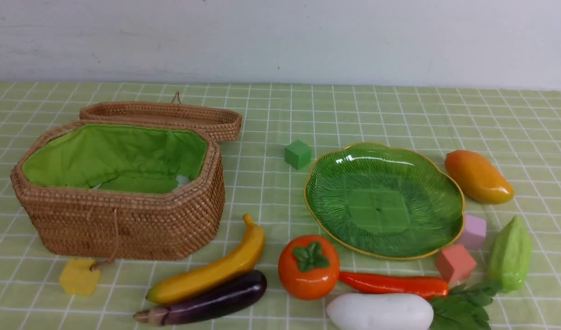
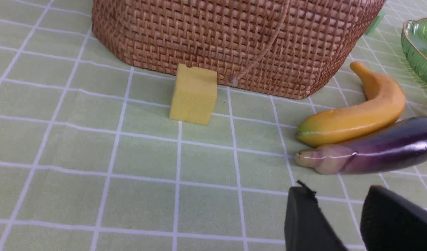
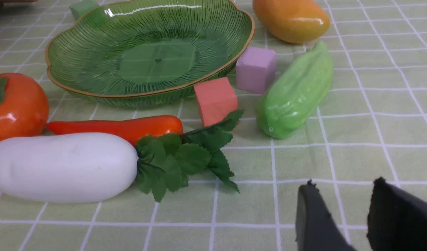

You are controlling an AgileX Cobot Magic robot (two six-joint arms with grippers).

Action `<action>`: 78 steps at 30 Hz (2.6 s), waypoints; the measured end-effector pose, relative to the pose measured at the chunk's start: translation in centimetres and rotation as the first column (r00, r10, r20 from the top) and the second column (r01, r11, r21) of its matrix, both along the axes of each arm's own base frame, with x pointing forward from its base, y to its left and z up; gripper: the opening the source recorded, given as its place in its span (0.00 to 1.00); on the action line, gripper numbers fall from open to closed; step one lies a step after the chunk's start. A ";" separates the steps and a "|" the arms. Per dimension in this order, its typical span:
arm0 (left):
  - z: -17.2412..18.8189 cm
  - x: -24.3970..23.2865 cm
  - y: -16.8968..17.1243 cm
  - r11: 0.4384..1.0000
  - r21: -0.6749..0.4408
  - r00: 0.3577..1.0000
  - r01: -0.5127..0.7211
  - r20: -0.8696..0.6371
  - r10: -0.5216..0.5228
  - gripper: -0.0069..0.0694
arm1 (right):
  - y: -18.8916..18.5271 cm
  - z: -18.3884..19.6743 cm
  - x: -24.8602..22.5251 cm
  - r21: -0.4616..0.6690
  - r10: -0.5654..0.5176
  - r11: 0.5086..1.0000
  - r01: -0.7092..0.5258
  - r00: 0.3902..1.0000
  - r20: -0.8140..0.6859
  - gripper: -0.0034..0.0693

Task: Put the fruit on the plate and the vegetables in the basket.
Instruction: Use the left arm to grab an eggplant and put it into the left basket

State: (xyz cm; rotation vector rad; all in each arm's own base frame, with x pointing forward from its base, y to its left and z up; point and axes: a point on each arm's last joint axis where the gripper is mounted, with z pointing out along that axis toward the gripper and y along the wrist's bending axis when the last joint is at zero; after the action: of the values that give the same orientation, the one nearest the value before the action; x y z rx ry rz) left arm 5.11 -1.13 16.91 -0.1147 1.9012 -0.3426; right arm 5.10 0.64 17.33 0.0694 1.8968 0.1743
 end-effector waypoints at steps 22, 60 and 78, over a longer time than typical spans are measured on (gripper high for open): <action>0.0 0.0 0.0 1.000 0.001 1.000 0.000 0.000 0.000 0.40 | 0.0 0.0 0.0 0.000 0.000 1.000 0.000 1.000 0.000 0.38; 13.5 -1.0 -0.4 0.954 -0.289 0.948 0.081 0.318 0.016 0.07 | -0.1 2.1 0.5 0.382 -0.130 0.923 0.038 0.967 0.218 0.38; 17.9 3.9 -4.2 0.913 0.104 0.909 0.395 0.097 -0.404 0.07 | 2.3 18.2 -2.3 0.056 0.300 0.953 -0.297 0.952 -0.055 0.06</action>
State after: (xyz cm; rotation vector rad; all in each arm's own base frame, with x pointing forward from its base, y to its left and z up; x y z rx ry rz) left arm 9.00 -5.34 34.79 0.3509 1.8119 -0.5348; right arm 2.80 2.92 35.56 -0.1836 1.9588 0.4272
